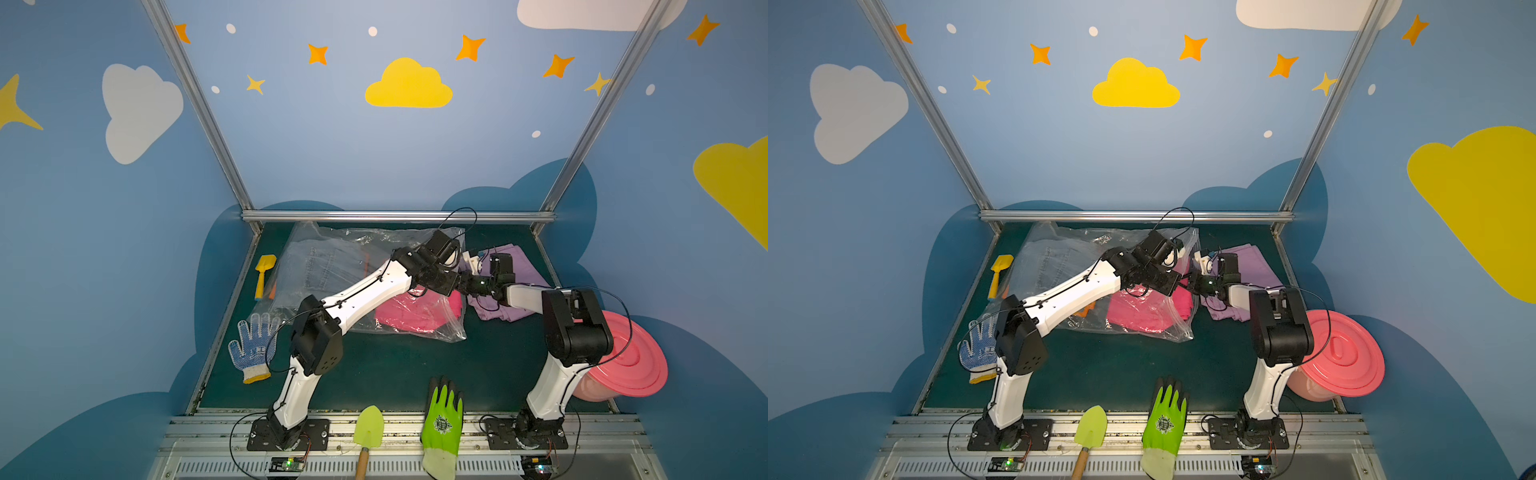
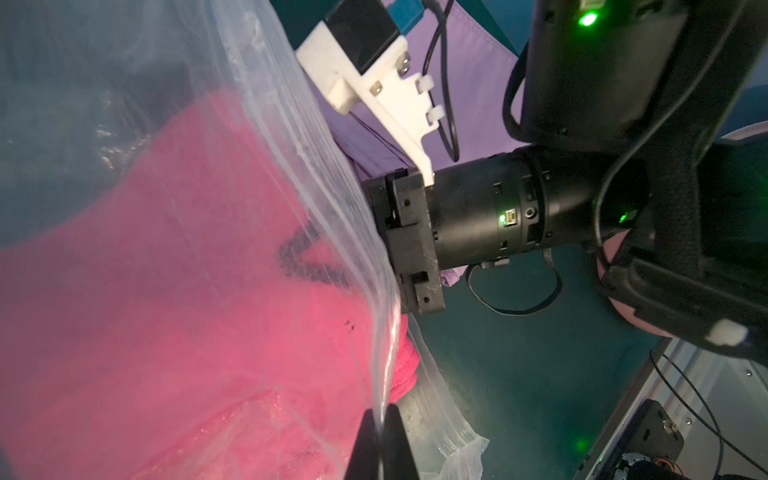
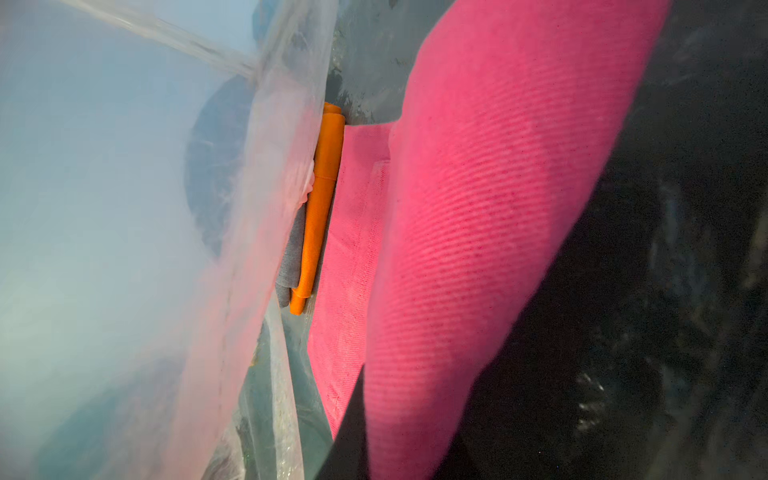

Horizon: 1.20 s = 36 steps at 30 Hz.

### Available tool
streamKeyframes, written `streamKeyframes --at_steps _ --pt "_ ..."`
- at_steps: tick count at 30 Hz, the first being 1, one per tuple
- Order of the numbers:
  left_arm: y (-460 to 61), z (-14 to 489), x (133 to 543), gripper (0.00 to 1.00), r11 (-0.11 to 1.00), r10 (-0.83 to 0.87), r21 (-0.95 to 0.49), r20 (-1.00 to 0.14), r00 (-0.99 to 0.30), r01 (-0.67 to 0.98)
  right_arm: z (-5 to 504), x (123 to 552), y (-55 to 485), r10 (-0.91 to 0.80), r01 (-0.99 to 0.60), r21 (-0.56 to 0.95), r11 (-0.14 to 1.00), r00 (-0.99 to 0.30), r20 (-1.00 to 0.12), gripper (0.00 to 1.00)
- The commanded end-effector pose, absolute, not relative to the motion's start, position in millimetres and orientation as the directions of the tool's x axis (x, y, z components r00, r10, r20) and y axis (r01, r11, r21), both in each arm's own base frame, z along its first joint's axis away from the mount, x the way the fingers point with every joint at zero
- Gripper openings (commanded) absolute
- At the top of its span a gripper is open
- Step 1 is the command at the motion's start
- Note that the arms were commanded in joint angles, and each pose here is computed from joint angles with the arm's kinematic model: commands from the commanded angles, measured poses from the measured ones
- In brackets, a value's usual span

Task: Take the trousers out of the vacuum bag
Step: Take out the trousers from the vacuum bag.

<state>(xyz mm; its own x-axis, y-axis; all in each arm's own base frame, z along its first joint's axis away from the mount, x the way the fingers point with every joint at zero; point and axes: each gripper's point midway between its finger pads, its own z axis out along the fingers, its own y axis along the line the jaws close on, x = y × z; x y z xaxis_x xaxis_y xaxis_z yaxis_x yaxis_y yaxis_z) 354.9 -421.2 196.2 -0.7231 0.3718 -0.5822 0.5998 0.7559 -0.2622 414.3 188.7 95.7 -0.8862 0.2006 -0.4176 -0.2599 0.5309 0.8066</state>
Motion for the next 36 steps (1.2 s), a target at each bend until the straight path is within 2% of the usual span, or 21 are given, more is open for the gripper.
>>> streamKeyframes --at_steps 1,36 --pt "-413 212 357 0.05 0.762 0.354 -0.256 -0.603 -0.714 0.594 127 415 182 0.206 -0.331 0.793 0.511 -0.849 -0.487 0.0" --pt "-411 204 360 0.05 0.767 0.351 -0.265 -0.589 -0.728 0.584 244 387 115 0.329 -0.377 0.703 0.603 -0.685 -0.65 0.0"
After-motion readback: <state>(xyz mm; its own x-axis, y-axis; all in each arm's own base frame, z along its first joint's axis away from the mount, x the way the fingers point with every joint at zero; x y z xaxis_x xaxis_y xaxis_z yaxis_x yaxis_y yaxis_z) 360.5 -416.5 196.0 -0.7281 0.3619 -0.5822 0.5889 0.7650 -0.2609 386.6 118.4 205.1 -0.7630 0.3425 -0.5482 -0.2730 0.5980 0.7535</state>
